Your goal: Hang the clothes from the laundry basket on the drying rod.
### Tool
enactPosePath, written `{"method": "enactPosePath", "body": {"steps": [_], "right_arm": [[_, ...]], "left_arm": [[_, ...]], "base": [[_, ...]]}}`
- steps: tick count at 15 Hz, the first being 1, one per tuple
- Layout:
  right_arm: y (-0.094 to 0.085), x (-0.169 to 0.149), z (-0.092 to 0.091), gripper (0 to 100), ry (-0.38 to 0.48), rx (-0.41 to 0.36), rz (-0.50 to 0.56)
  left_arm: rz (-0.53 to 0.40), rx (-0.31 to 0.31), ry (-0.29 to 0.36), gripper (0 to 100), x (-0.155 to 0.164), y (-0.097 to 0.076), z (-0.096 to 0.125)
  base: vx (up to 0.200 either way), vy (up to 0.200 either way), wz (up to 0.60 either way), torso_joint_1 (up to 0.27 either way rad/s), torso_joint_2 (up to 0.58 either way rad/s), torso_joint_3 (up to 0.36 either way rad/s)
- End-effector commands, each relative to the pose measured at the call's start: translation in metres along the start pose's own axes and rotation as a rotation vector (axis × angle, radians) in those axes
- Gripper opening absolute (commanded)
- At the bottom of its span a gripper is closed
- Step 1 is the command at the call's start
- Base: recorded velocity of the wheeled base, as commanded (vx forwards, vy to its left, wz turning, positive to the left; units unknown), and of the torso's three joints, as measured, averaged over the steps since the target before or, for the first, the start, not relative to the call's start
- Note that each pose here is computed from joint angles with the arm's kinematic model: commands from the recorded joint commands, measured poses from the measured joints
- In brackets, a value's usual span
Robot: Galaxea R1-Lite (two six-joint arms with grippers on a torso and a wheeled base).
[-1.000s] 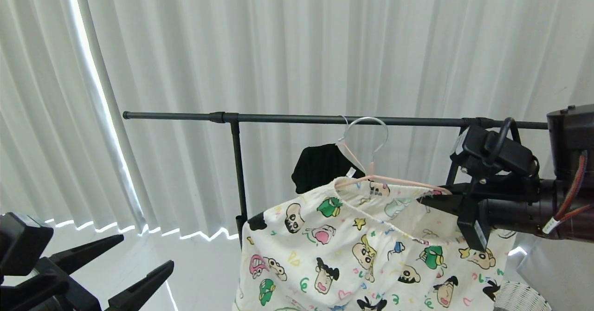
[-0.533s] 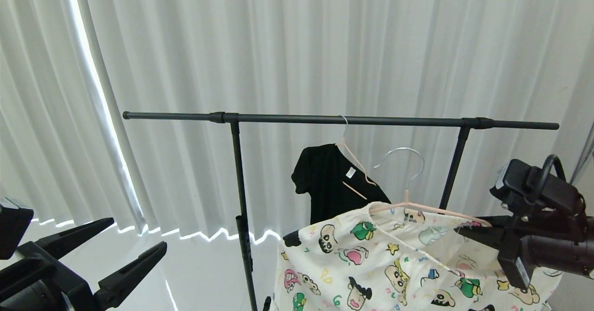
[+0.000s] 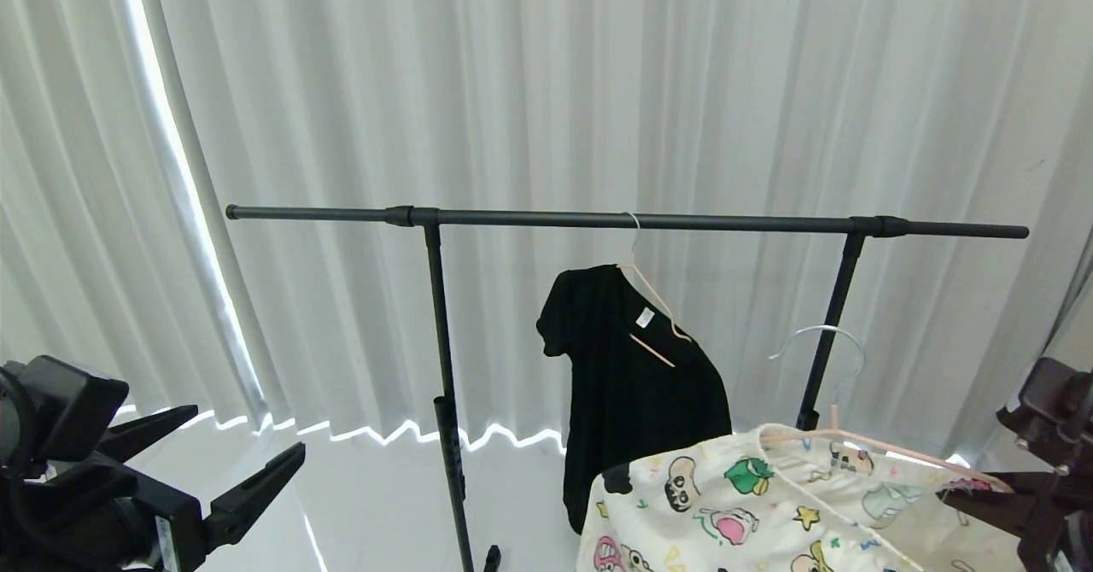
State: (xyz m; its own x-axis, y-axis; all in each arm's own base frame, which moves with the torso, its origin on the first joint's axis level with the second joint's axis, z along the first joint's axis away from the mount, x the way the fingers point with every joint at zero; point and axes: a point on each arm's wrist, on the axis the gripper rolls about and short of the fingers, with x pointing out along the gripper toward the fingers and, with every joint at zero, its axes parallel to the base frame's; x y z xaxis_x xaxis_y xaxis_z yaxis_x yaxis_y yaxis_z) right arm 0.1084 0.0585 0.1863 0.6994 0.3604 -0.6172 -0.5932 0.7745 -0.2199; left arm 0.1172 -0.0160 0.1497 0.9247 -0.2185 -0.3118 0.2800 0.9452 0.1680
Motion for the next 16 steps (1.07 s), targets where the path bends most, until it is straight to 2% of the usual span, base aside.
{"method": "enactPosePath", "body": {"steps": [1, 3, 6, 9, 12, 16], "right_arm": [[-0.006, -0.018, -0.009, 0, -0.021, 0.053, -0.069], [-0.011, -0.030, -0.020, 0, -0.011, 0.119, -0.150], [-0.014, -0.043, -0.035, 0, 0.059, 0.203, -0.239], [-0.023, -0.043, -0.040, 0, 0.136, 0.278, -0.365], [-0.035, -0.031, -0.038, 0, 0.187, 0.335, -0.407], [-0.062, 0.002, -0.020, 0, 0.126, 0.368, -0.442]], "left_arm": [[0.013, -0.004, 0.032, 100, 0.005, 0.000, -0.003], [0.032, -0.005, 0.046, 100, 0.004, 0.000, -0.006], [0.032, -0.004, 0.043, 100, 0.004, 0.000, -0.005], [0.033, -0.005, 0.048, 100, 0.004, 0.000, -0.006], [0.029, -0.004, 0.056, 100, 0.004, 0.000, -0.008], [0.026, 0.025, 0.069, 100, 0.007, 0.000, -0.009]], "base": [[0.000, 0.000, 0.00, 0.000, 0.00, 0.000], [0.000, 0.000, 0.00, 0.000, 0.00, 0.000], [0.000, 0.000, 0.00, 0.000, 0.00, 0.000], [0.000, 0.000, 0.00, 0.000, 0.00, 0.000], [0.000, 0.000, 0.00, 0.000, 0.00, 0.000], [0.000, 0.000, 0.00, 0.000, 0.00, 0.000]]}}
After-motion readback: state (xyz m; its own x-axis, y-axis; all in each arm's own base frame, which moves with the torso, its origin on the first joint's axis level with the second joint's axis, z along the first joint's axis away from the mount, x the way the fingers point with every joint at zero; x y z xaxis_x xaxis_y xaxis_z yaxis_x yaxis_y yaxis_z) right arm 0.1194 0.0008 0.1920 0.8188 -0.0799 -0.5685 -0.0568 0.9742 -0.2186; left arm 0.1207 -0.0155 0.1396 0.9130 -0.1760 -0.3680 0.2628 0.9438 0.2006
